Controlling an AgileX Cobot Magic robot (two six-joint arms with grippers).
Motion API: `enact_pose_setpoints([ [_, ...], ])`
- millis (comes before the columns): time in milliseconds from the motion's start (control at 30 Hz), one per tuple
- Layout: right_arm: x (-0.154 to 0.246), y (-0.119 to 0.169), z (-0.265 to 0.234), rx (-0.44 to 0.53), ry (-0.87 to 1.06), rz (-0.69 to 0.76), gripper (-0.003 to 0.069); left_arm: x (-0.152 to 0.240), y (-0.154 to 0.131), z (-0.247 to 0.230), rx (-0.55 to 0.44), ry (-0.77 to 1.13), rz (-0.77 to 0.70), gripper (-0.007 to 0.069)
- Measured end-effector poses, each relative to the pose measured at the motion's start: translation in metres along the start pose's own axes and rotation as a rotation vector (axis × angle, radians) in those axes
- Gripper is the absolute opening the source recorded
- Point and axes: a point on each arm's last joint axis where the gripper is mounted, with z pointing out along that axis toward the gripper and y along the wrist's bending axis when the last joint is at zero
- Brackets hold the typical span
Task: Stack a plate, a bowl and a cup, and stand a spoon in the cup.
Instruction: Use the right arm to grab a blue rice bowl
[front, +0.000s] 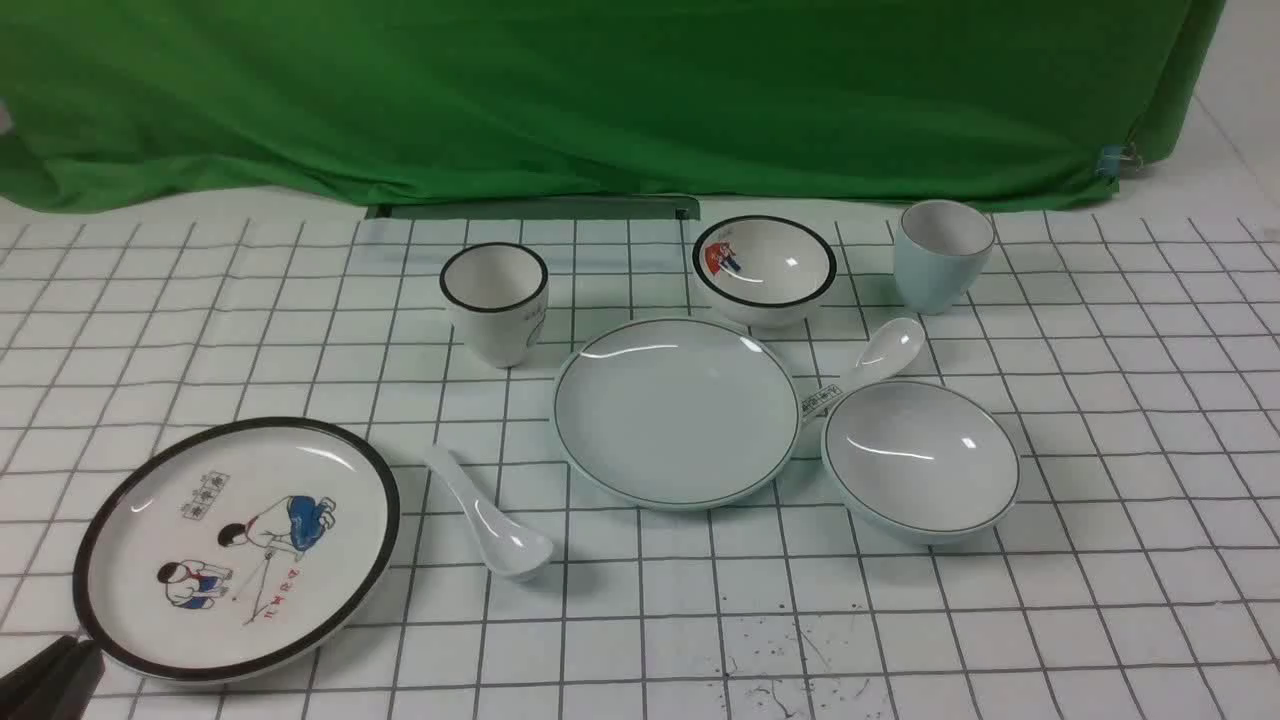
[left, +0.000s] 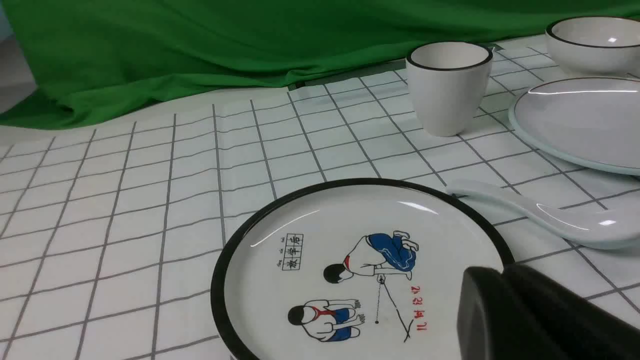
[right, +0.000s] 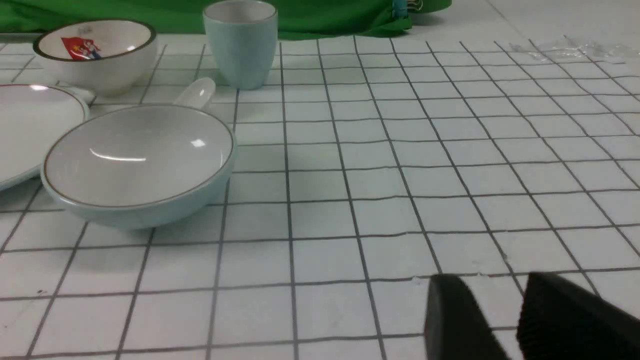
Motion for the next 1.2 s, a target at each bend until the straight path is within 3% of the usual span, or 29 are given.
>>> enact_pose_setpoints([
  [833, 0.000, 0.000, 0.000, 0.000, 0.000, 0.000, 0.0242, -0.001, 0.001, 0.000, -0.006, -0.015, 0.018, -0.0028],
  [1067, -0.004, 0.000, 0.000, -0.001, -0.042, 0.000, 0.0242, -0.021, 0.004, -0.003, -0.044, -0.236, 0.038, -0.0028],
  [1133, -0.009, 0.000, 0.000, -0.003, -0.095, 0.000, 0.0242, -0.026, 0.004, -0.004, -0.053, -0.294, 0.048, -0.0028],
  [1200, -0.024, 0.001, -0.003, -0.008, -0.264, 0.000, 0.0242, -0.038, 0.005, -0.008, -0.073, -0.428, 0.063, -0.0028],
])
